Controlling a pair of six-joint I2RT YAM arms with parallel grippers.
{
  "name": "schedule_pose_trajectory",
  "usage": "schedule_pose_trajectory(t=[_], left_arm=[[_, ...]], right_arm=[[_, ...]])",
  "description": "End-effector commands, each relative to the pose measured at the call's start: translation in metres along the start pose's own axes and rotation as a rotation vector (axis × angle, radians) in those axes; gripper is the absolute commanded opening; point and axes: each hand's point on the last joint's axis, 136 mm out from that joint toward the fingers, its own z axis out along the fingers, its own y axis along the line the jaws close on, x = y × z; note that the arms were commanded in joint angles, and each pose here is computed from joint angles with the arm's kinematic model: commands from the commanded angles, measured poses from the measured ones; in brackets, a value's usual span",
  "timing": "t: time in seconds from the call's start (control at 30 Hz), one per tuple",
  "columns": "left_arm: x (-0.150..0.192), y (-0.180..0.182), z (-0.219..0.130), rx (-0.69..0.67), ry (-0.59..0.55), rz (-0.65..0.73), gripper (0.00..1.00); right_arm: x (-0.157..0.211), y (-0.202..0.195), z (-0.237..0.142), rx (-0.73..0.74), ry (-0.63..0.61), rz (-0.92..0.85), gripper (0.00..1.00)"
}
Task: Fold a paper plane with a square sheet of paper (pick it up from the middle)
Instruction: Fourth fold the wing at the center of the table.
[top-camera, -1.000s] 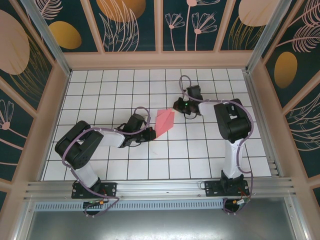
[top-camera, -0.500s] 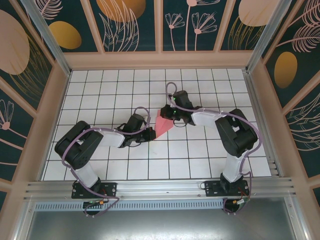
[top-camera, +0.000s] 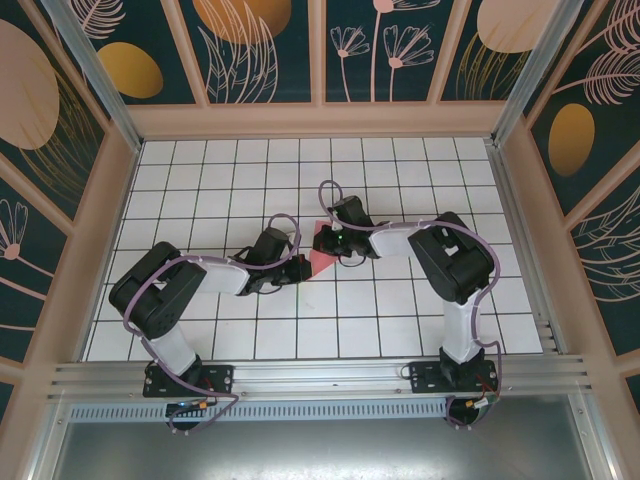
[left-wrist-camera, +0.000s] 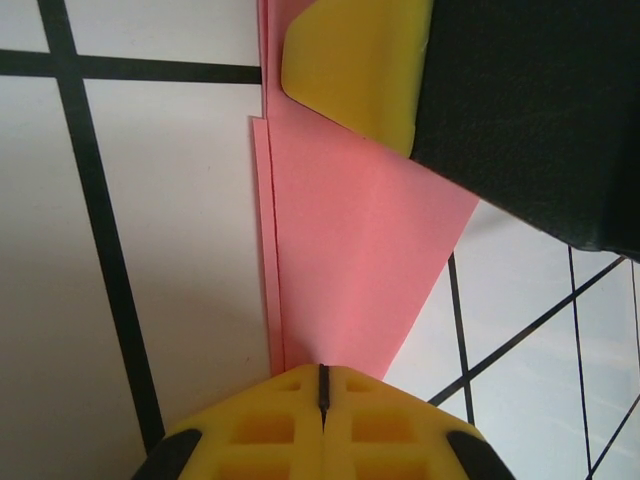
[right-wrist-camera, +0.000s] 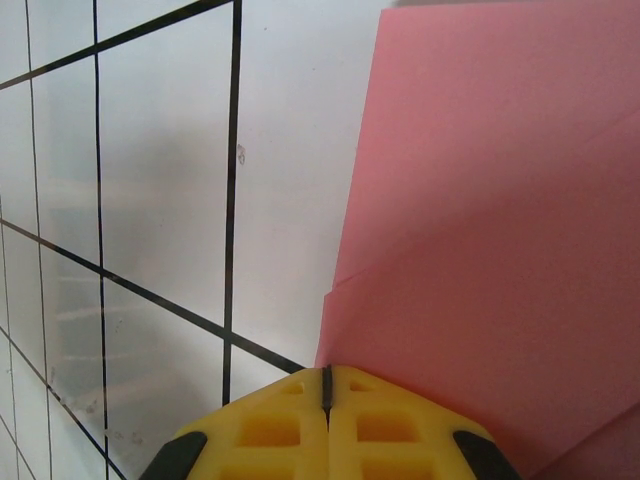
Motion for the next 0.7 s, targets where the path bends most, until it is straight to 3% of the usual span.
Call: schedule_pose_trajectory(t=[0.0, 0.33, 0.53, 0.63, 0.67], left_arm=[[0.032, 0.016, -0.008, -0.048, 0.111, -0.003, 0.0], [0.053, 0.017, -0.022, -0.048, 0.208, 0.072, 0.0], [0.014, -0.007, -0.028, -0.029, 0.075, 0.078, 0.01], [-0.014, -0.012, -0.038, -0.074, -0.029, 0.079, 0.11], [-0.022, -0.012, -0.042, -0.096, -0.064, 0.076, 0.16]], right_arm=[[0.016, -0.032, 0.011, 0.106, 0.044, 0.039, 0.0], [0.019, -0.042, 0.014, 0.14, 0.057, 0.059, 0.0], [0.003, -0.009, 0.001, 0.056, 0.031, 0.038, 0.0], [-0.018, 0.019, -0.021, 0.001, -0.039, 0.031, 0.02], [-0.026, 0.026, -0.031, -0.016, -0.07, 0.037, 0.08]])
